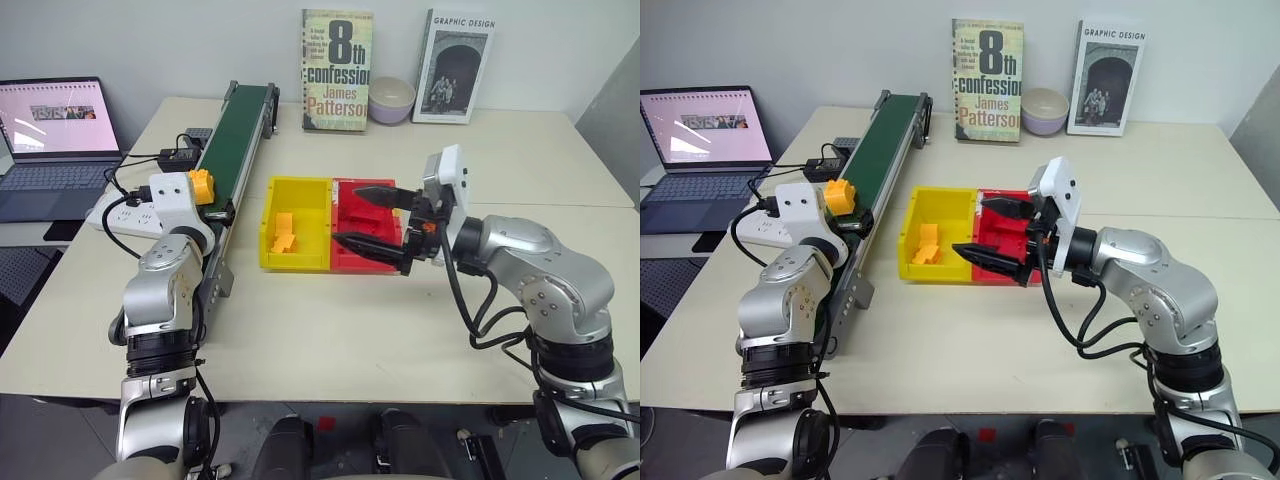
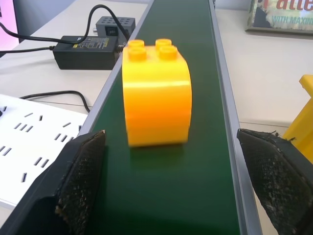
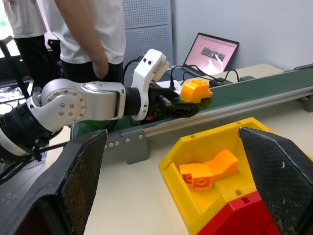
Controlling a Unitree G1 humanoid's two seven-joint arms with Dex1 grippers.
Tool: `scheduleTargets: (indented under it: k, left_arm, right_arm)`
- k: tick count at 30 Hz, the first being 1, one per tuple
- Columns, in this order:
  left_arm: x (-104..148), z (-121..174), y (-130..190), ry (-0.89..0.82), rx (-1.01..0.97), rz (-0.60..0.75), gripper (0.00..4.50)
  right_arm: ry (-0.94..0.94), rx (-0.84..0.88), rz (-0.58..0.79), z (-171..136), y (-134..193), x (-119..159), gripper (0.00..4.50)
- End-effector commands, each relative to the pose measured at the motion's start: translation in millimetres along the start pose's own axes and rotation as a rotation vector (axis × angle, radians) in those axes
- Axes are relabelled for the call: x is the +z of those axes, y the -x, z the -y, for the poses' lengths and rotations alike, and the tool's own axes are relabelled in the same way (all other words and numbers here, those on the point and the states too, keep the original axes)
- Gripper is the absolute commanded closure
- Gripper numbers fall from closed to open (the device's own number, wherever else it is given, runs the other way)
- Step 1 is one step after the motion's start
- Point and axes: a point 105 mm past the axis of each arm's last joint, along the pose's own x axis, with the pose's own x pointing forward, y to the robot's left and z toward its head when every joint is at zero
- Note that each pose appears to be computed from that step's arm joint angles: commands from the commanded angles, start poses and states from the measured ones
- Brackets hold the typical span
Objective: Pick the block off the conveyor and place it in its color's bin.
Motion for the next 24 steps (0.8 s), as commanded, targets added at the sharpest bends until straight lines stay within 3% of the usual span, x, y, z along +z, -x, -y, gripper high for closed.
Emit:
scheduleTargets:
  k: [1, 3, 6, 19, 24]
  left_arm:
    - [13, 5, -2, -0.001, -0.017, 0.045, 0.04]
    - [12, 3, -1, -0.002, -0.010, 0.040, 0.04]
    - [14, -7, 4, 0.047, 0.044, 0.048, 0.45]
    - [10, -11, 37, 0.100, 0.117, 0.016, 2.95]
    - [14, -15, 39, 0.093, 0.123, 0.012, 2.94]
  right_arm:
    - [0.040, -0.005, 0.030, -4, 4, 12, 0.00]
    - [0.041, -0.007, 0.026, -3, 4, 12, 0.00]
    - [0.043, -0.009, 0.022, -2, 5, 13, 0.00]
    - [0.056, 0.000, 0.018, 5, 4, 15, 0.00]
    - [0.063, 0.001, 0.019, 8, 4, 15, 0.00]
